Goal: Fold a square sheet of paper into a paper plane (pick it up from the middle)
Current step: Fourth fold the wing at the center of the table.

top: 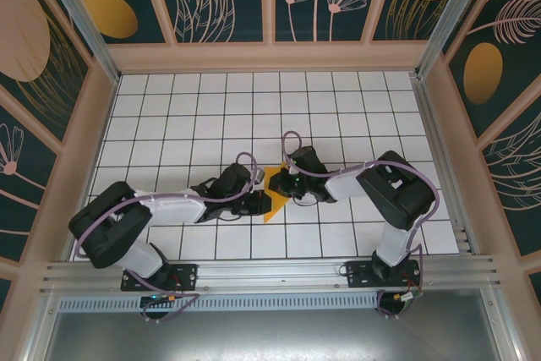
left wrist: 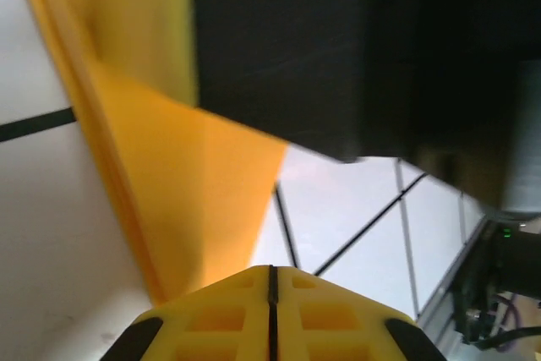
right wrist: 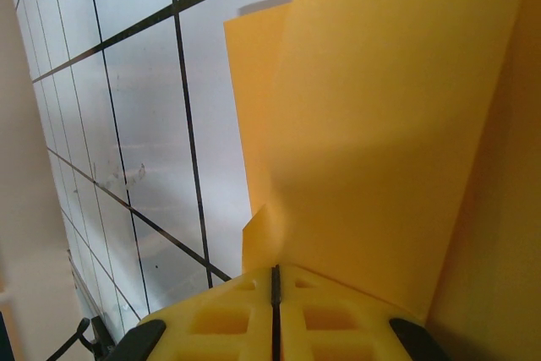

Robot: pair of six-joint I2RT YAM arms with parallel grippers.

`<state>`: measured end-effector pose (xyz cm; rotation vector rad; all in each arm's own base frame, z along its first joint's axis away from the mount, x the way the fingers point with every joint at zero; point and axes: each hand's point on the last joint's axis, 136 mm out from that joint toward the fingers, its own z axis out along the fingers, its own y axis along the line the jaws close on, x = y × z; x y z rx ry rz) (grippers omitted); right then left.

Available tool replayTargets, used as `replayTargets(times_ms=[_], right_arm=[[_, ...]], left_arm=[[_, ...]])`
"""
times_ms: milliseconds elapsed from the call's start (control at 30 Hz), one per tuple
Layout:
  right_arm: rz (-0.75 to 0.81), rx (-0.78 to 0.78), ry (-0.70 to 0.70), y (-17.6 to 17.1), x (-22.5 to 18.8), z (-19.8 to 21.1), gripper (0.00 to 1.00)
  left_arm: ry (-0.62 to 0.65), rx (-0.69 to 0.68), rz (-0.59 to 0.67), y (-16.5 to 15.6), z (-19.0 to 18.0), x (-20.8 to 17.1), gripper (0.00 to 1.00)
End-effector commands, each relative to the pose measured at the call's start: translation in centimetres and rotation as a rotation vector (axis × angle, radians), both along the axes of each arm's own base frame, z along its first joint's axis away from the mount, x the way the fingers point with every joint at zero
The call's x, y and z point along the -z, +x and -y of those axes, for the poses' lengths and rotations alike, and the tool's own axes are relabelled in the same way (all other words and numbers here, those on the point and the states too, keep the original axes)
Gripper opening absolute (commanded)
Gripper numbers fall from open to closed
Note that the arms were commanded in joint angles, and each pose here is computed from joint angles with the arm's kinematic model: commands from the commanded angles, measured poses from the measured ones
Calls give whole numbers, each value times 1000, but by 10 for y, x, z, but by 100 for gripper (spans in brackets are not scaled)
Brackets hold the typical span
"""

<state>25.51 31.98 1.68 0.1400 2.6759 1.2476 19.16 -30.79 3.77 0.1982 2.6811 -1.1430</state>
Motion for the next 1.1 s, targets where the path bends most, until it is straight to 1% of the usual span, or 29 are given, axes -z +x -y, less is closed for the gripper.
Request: replayTargets(times_ms=[0, 67, 167, 300, 367, 567, 767, 833, 900, 1000, 1067], right_arm=[[-126, 39, -240, -26, 67, 40, 10], [-123, 36, -239, -25, 66, 39, 10], [-124, 36, -243, -25, 67, 40, 10], [-127, 38, -250, -26, 68, 41, 10], [-131, 39, -254, -26, 69, 41, 10], [-136, 42, -258, -26, 71, 42, 10], [-134, 40, -265, -26, 70, 42, 10], [-134, 42, -263, -26, 70, 42, 10], [-134, 40, -257, -26, 70, 41, 10], [-132, 41, -252, -25, 68, 40, 10], [-134, 48, -251, -25, 68, 40, 10]], left_arm=[[-6, -16, 25, 10, 7, 1, 9], [22, -7, -13, 3, 3, 15, 9], [29, 34, -81, -14, -2, 32, 9], [195, 40, -149, -35, -33, 60, 9], [254, 64, -175, -48, -44, 67, 9], [248, 133, -198, -76, -42, 60, 9], [248, 121, -198, -90, -59, 54, 10], [251, 113, -198, -90, -60, 53, 9], [231, 98, -171, -84, -56, 45, 8], [172, 43, -58, -61, -45, 15, 8], [126, 0, 18, -45, -37, -7, 9]])
